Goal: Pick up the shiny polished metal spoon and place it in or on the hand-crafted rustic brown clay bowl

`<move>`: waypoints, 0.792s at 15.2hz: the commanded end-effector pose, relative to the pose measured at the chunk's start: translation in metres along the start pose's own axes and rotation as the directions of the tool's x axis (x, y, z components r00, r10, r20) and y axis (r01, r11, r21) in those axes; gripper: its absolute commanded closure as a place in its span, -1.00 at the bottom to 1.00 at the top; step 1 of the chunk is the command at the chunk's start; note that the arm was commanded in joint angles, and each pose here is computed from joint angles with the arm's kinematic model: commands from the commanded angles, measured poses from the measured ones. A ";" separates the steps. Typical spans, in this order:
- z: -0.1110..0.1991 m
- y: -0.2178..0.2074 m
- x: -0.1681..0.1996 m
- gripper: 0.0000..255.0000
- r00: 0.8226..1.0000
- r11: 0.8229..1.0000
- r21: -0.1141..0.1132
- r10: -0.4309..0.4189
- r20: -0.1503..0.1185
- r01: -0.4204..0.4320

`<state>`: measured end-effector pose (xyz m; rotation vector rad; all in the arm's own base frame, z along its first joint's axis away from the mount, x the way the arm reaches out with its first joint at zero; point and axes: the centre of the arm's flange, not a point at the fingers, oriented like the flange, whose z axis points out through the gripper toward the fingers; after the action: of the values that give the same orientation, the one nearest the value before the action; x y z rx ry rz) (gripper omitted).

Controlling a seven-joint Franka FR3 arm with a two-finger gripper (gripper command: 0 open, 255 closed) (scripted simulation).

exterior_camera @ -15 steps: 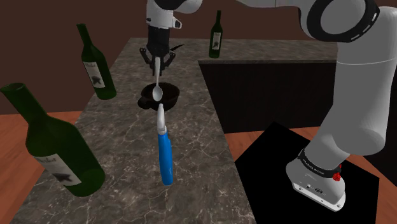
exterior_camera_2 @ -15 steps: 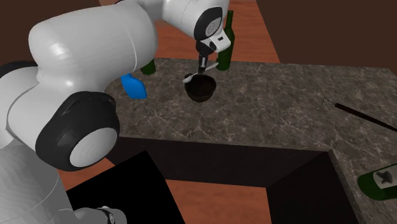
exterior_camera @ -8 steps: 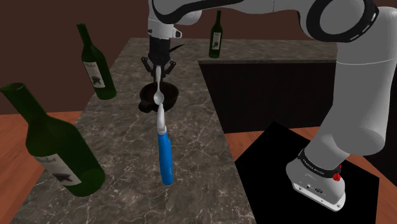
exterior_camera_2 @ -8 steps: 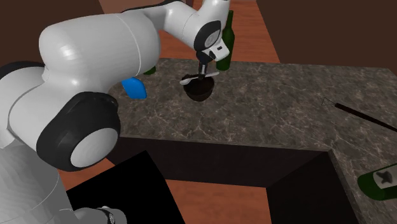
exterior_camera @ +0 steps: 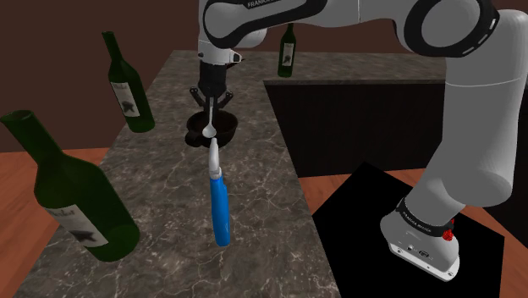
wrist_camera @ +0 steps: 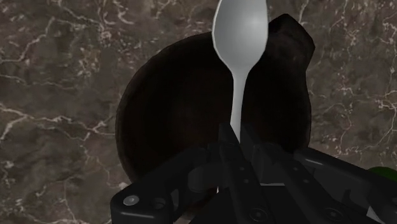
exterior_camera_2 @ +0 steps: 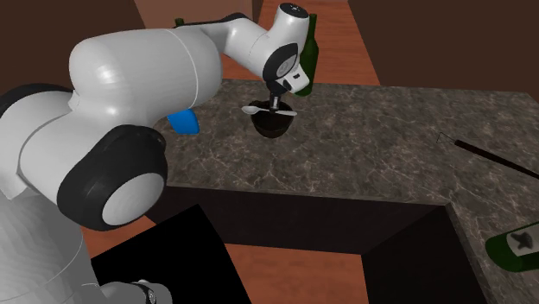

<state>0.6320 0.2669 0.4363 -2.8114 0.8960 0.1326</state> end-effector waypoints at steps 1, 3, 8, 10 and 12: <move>0.001 0.000 0.000 1.00 1.000 1.000 -0.001 0.000 0.000 0.000; 0.001 0.000 0.000 1.00 1.000 1.000 -0.001 0.000 0.000 0.000; 0.001 0.000 0.000 -1.00 1.000 1.000 -0.001 0.000 0.000 0.000; 0.001 0.000 0.000 -1.00 1.000 1.000 -0.001 0.000 0.000 0.000; -0.012 0.000 0.000 -1.00 1.000 1.000 -0.001 0.000 0.000 0.000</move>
<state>0.6325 0.2666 0.4409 -2.8116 0.8961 0.1334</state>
